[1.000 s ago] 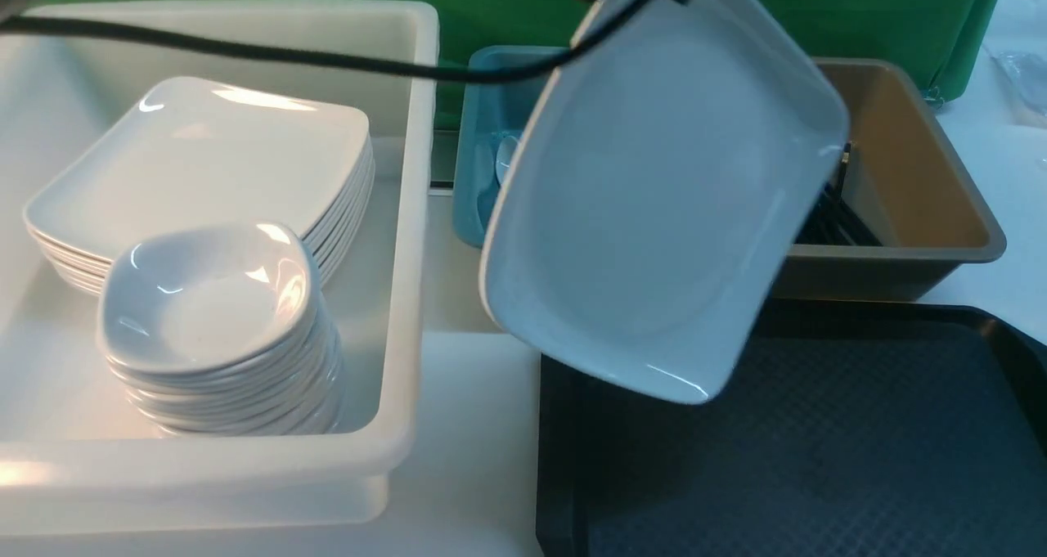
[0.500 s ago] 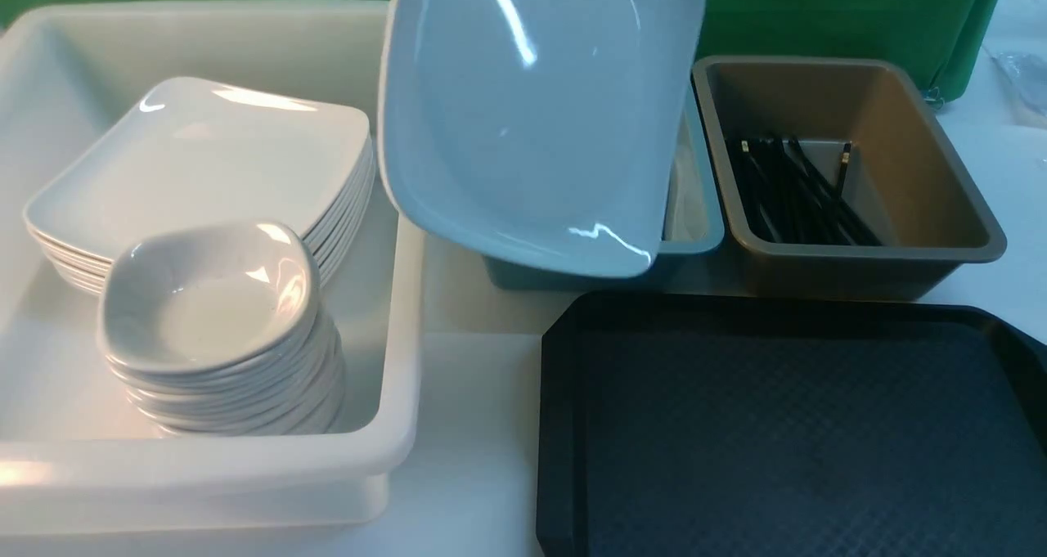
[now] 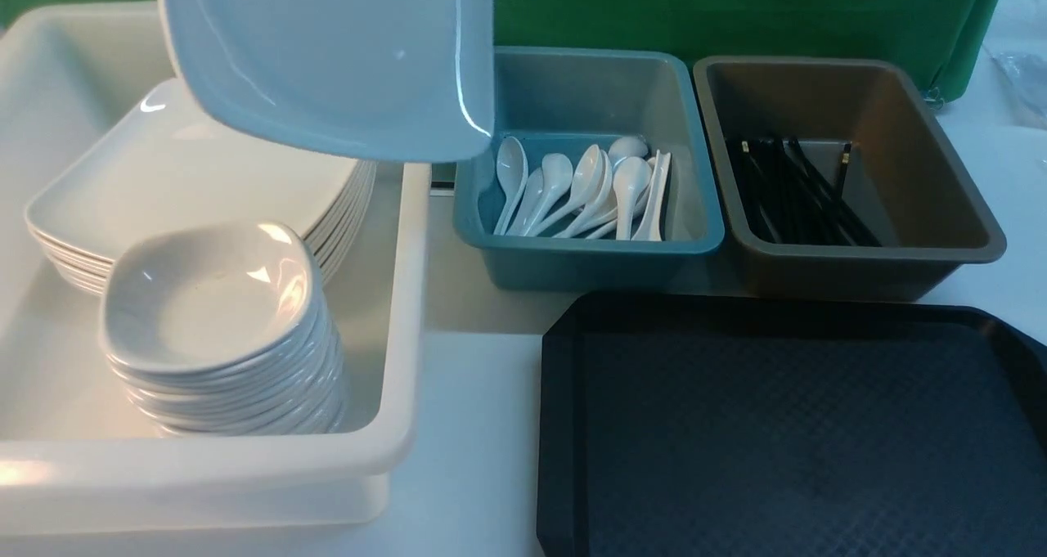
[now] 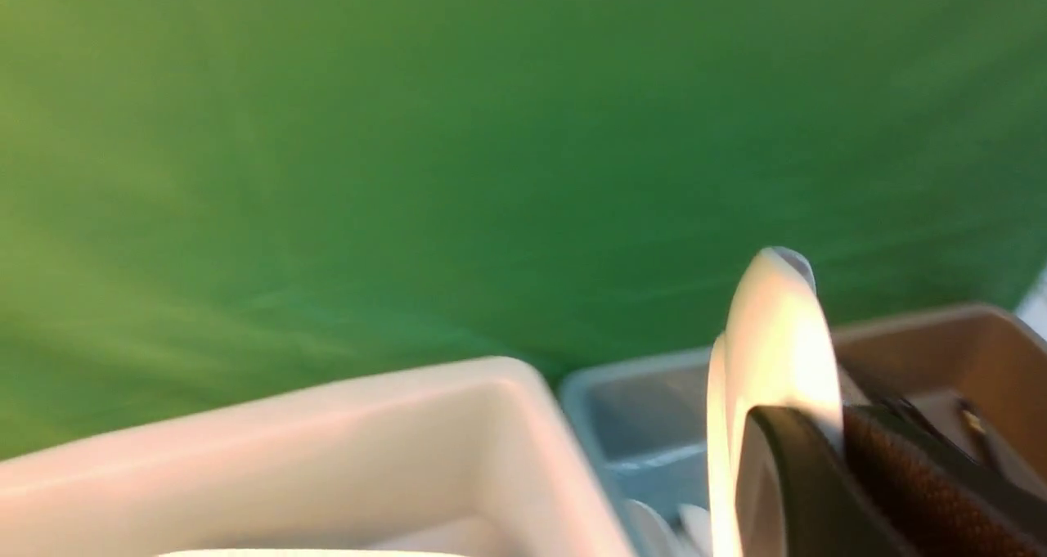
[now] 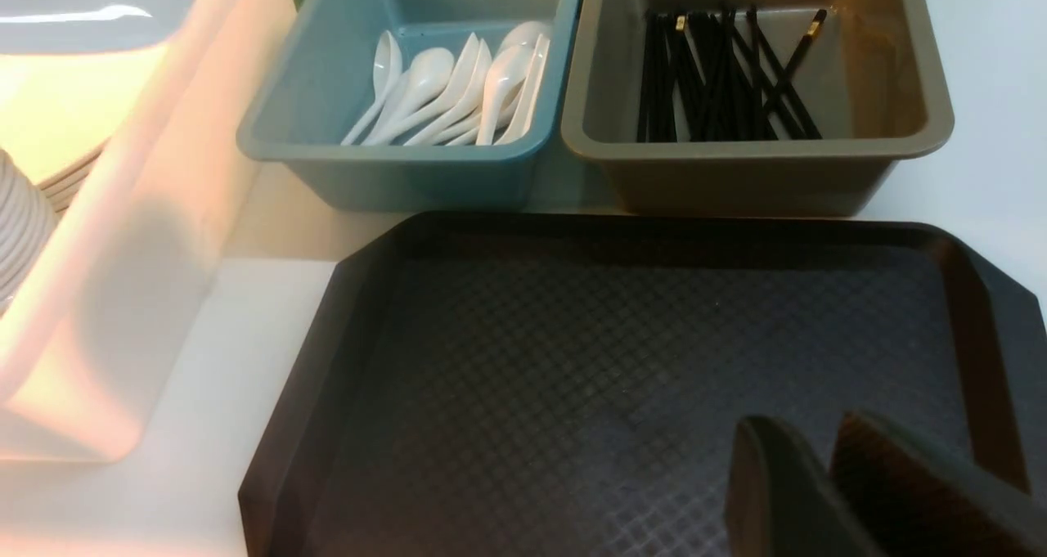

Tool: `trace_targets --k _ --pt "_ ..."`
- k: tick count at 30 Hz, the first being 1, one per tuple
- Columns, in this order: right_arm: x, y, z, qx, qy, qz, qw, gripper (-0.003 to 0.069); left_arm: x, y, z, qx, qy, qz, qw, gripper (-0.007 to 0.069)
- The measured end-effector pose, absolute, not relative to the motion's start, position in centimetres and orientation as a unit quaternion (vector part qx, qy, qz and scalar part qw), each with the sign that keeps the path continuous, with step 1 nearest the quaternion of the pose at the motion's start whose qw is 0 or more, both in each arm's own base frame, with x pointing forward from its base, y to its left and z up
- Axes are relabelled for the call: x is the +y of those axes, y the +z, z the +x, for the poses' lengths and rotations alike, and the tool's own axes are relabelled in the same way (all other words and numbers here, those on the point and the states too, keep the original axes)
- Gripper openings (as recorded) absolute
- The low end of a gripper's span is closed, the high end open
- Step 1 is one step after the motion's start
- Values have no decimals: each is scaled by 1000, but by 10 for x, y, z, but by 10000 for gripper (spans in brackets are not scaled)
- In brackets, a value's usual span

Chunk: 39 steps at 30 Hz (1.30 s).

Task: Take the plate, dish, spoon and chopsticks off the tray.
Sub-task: Use the left arm to put the plate into the large storage box on the left

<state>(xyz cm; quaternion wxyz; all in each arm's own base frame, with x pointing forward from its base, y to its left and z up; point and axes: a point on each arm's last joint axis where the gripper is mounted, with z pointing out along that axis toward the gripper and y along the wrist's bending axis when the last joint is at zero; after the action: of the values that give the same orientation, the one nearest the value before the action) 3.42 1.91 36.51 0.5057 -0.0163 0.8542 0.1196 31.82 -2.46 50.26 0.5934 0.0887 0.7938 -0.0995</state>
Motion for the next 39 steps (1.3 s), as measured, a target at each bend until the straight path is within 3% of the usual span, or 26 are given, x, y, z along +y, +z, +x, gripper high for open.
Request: trace_targets --k 14,21,39 --pt "19 365 34 854 120 -16 506 144 75 502 311 796 -22 -53 602 25" --pt "19 365 34 854 120 -16 506 144 101 475 337 810 -55 -99 575 27" --pt "19 366 35 851 122 -11 510 150 127 400 400 820 -114 -187 528 32"
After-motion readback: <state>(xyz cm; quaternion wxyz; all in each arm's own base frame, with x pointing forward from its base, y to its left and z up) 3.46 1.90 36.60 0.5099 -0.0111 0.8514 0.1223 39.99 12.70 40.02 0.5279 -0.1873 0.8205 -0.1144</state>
